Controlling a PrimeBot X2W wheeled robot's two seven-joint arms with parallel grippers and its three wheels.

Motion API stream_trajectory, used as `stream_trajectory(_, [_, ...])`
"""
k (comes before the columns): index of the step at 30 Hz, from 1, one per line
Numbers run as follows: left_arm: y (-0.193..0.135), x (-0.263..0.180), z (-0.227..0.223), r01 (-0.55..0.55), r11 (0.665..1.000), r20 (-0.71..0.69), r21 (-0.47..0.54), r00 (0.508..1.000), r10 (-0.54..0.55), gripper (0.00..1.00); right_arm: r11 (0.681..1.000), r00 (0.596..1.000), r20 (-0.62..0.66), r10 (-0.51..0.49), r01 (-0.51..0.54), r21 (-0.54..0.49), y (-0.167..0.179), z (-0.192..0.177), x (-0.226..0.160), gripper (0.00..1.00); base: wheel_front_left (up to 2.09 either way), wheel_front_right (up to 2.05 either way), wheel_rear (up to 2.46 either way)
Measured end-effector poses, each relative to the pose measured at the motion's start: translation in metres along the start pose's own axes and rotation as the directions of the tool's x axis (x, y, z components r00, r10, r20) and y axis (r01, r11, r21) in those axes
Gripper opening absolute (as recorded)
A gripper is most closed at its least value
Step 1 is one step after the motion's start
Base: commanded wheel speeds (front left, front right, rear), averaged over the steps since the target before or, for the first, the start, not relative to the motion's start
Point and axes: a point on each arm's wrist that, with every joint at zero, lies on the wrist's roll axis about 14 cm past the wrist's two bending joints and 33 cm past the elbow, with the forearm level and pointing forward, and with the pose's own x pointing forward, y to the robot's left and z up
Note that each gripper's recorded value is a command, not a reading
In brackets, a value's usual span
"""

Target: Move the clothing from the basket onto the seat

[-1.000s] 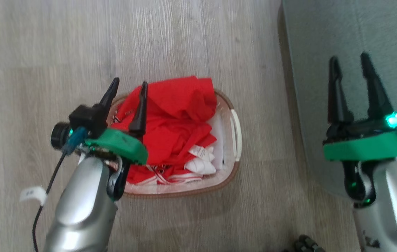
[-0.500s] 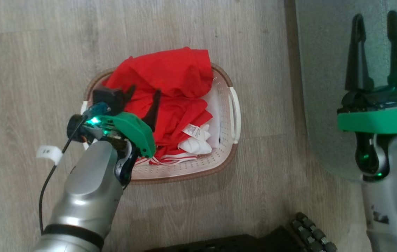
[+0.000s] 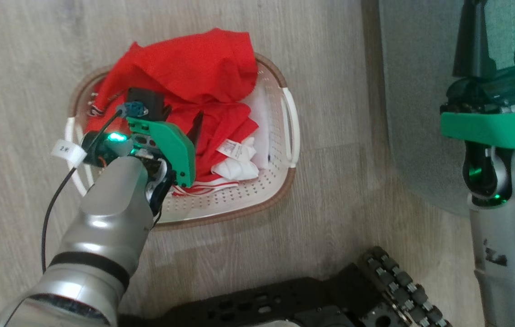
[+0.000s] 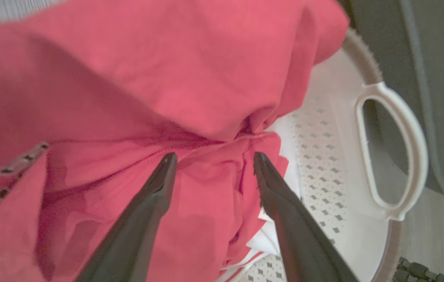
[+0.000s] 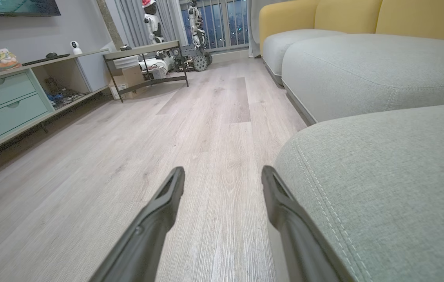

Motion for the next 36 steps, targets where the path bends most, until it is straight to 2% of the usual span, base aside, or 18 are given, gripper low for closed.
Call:
stream_trajectory(8, [0.003,0.023,-0.042,0.013,1.0,-0.161,0.002,0.987,-0.013,1.0,1.0,1.0,0.01,0.009,-0.008,-0.02,-0.003,-0.007,0.009,1.0,0.0,0.0,0.0])
stream_trajectory(17, [0.013,0.051,-0.065,0.013,1.0,-0.259,0.012,0.966,-0.01,1.0,0.999,1.0,0.002,0.022,-0.022,-0.031,-0.002,-0.02,0.015,1.0,0.0,0.0,0.0])
stream_trajectory(29, [0.01,0.058,-0.088,0.052,0.997,-0.397,0.06,0.917,-0.024,1.0,0.999,1.0,-0.011,0.012,-0.012,-0.05,-0.008,-0.023,0.012,1.0,0.0,0.0,0.0])
stream_trajectory(30, [0.011,0.058,-0.089,0.053,0.997,-0.399,0.062,0.917,-0.024,0.94,0.999,1.0,-0.011,0.011,-0.012,-0.05,-0.008,-0.023,0.012,1.0,0.0,0.0,0.0])
stream_trajectory(31, [0.011,0.058,-0.089,0.054,0.996,-0.4,0.064,0.916,-0.024,0.69,0.999,1.0,-0.011,0.011,-0.012,-0.05,-0.008,-0.023,0.012,1.0,0.0,0.0,0.0])
stream_trajectory(32, [0.011,0.058,-0.089,0.055,0.996,-0.402,0.068,0.915,-0.023,0.37,0.999,1.0,-0.011,0.011,-0.012,-0.05,-0.008,-0.023,0.012,1.0,0.0,0.0,0.0])
stream_trajectory(33, [0.012,0.057,-0.09,0.055,0.996,-0.405,0.073,0.914,-0.021,0.0,0.999,1.0,-0.011,0.011,-0.012,-0.05,-0.008,-0.023,0.012,1.0,0.0,0.0,0.0])
stream_trajectory(36, [0.012,0.056,-0.091,0.058,0.995,-0.41,0.079,0.912,-0.021,0.0,0.999,1.0,-0.008,0.011,-0.011,-0.05,-0.008,-0.022,0.012,1.0,0.0,0.0,0.0])
